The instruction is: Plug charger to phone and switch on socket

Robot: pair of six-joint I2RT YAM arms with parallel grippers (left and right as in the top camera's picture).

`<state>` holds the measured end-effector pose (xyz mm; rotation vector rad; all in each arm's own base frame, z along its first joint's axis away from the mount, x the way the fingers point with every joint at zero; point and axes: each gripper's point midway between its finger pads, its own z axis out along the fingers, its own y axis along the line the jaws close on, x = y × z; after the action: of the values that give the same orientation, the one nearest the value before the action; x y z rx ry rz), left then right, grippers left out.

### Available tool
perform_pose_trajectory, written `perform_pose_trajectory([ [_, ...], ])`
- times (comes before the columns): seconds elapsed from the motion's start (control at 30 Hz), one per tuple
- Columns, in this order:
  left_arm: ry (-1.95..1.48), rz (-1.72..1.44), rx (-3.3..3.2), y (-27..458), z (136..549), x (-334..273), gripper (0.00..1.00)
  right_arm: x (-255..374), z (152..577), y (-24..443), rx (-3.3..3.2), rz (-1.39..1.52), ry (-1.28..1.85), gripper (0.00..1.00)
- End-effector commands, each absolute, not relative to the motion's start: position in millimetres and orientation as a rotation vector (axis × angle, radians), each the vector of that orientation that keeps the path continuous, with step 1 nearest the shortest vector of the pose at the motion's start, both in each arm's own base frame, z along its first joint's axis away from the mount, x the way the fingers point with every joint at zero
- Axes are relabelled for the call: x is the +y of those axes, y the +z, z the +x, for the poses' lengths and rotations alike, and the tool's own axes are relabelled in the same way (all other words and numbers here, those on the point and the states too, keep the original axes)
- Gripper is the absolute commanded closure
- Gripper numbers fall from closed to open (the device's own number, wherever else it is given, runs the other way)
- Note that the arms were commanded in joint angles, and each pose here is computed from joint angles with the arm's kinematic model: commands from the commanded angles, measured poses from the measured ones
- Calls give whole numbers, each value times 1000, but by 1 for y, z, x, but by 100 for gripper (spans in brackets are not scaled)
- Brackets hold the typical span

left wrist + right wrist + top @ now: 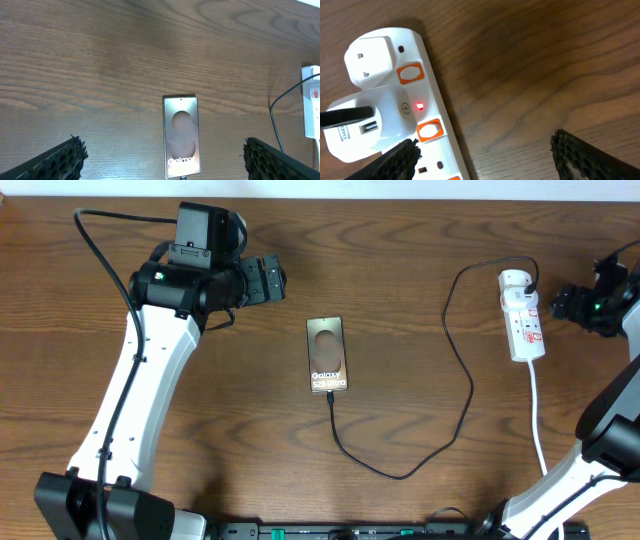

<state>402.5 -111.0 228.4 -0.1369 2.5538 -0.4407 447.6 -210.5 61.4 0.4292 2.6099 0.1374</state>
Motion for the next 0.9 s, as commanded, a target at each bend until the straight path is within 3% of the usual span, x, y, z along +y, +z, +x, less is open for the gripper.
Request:
perform_pose_trajectory([
  [0.0,-425,-137,2529,238,403,-107,2,-205,449,52,2635,384,138,16],
  [0.87,-425,-137,2529,238,403,-107,2,-196,452,22,2682,364,167,16],
])
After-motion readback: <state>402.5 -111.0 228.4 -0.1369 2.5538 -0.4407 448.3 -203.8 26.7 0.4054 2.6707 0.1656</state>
